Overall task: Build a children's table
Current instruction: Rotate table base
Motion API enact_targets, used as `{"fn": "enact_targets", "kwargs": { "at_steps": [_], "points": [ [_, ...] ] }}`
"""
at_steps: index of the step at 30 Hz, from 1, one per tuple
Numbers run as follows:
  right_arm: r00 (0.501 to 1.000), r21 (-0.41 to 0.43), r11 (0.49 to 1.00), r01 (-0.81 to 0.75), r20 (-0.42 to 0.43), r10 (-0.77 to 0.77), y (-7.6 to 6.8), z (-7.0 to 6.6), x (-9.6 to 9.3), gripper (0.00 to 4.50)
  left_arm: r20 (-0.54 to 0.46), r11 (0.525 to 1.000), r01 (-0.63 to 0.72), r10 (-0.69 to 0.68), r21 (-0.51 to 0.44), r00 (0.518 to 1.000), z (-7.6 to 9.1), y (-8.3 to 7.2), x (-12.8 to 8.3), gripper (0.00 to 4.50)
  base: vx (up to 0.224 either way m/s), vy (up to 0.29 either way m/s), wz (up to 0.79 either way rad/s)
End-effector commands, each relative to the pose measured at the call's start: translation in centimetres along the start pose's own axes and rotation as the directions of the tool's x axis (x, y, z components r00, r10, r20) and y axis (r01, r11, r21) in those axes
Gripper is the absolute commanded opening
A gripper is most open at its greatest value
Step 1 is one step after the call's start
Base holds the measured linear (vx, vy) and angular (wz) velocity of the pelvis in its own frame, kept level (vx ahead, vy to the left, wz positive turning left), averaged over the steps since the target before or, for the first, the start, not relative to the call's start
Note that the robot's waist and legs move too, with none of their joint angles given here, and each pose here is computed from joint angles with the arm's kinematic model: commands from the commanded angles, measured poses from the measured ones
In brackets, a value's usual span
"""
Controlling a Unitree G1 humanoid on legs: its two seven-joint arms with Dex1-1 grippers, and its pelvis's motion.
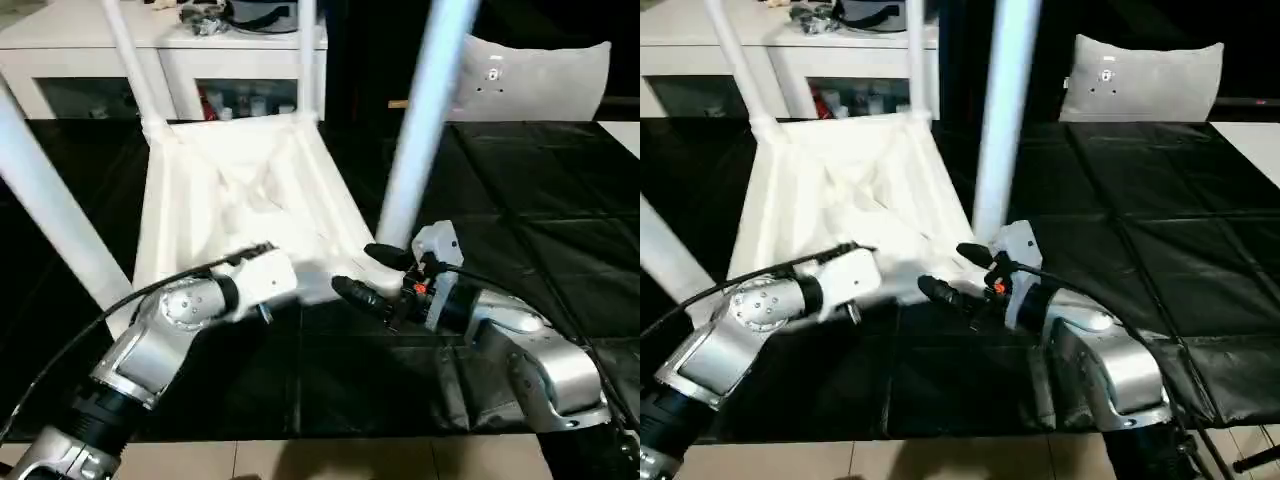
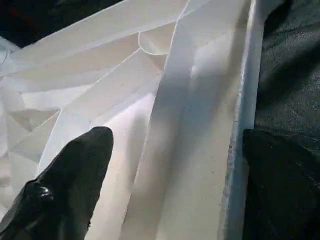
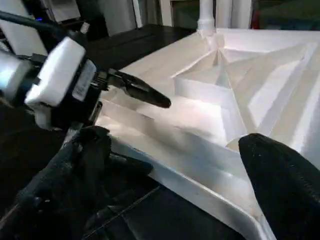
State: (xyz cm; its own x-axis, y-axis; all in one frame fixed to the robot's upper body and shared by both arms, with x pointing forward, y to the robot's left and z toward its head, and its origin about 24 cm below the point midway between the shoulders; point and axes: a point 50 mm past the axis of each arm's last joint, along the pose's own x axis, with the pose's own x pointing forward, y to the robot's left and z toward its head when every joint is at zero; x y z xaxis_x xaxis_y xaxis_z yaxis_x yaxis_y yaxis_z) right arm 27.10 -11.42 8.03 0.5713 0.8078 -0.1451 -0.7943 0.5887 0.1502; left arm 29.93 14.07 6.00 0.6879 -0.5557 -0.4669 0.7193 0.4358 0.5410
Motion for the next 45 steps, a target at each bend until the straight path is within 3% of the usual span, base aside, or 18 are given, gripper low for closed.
{"fn": "enact_targets", "kwargs": {
  "at_steps": [1,3,8,13,15,23,24,28,30,38,41,43,45],
  "points": [
    [1.0,-0.031,1.0,0.0,0.007,0.0,0.0,0.4,0.6,4.5,0.041,0.992,-0.121,0.123,-0.047,0.992,0.5,1.7,-0.5,4.46,0.0,0.0,0.0],
    [1.0,-0.03,1.0,0.008,0.006,-0.008,0.0,0.4,0.8,4.5,0.072,0.988,-0.129,0.136,-0.09,0.988,0.8,1.5,-0.4,4.46,0.0,0.0,0.0],
    [0.999,-0.034,0.999,0.03,0.015,-0.029,-0.4,0.9,1.9,4.5,0.21,0.928,-0.106,0.19,-0.358,0.959,1.6,-0.9,-1.3,4.46,0.0,0.0,0.0],
    [0.992,-0.029,0.992,0.126,0.015,-0.125,-1.5,0.8,2.3,4.5,0.256,0.892,-0.065,0.197,-0.447,0.946,1.3,-2.3,-3.1,4.46,0.0,0.0,0.0],
    [0.976,-0.01,0.976,0.218,0.025,-0.218,-2.6,0.7,2.3,4.5,0.277,0.87,-0.033,0.192,-0.492,0.942,1.1,-2.8,-4.4,4.46,0.0,0.0,0.0],
    [0.923,0.042,0.924,0.38,0.056,-0.382,-4.7,1.0,1.8,4.5,0.311,0.823,0.124,0.067,-0.555,0.948,0.6,-4.7,-7.3,4.46,0.0,0.0,0.0],
    [0.902,0.045,0.903,0.426,0.048,-0.428,-5.4,0.9,1.3,4.5,0.305,0.801,0.168,0.02,-0.575,0.952,-0.4,-4.9,-8.5,4.46,0.0,0.0,0.0],
    [0.88,0.042,0.88,0.473,0.029,-0.474,-6.1,0.6,0.8,4.5,0.289,0.769,0.215,-0.041,-0.602,0.956,-2.1,-5.2,-10.0,4.46,0.0,0.0,0.0],
    [0.871,0.04,0.871,0.49,0.02,-0.491,-6.4,0.5,0.6,4.5,0.265,0.754,0.202,-0.038,-0.625,0.964,-3.8,-5.1,-10.6,4.46,0.0,0.0,0.0],
    [0.843,0.034,0.842,0.538,0.008,-0.538,-7.6,0.6,-0.1,4.5,0.237,0.719,0.228,-0.09,-0.656,0.967,-5.0,-4.8,-12.6,4.46,0.0,0.0,0.0],
    [0.786,0.021,0.786,0.618,0.012,-0.618,-9.7,1.0,-1.9,4.5,0.217,0.712,0.219,-0.095,-0.667,0.972,-6.1,-4.0,-14.6,4.46,0.0,0.0,0.0],
    [0.779,0.019,0.779,0.627,0.013,-0.627,-10.0,1.1,-2.2,4.5,0.228,0.716,0.221,-0.089,-0.662,0.97,-5.6,-3.8,-15.4,4.46,0.0,0.0,0.0],
    [0.777,0.01,0.777,0.629,0.012,-0.63,-10.3,1.3,-2.5,4.5,0.273,0.736,0.213,-0.04,-0.643,0.961,-3.8,-2.9,-16.7,4.46,0.0,0.0,0.0]
  ]
}}
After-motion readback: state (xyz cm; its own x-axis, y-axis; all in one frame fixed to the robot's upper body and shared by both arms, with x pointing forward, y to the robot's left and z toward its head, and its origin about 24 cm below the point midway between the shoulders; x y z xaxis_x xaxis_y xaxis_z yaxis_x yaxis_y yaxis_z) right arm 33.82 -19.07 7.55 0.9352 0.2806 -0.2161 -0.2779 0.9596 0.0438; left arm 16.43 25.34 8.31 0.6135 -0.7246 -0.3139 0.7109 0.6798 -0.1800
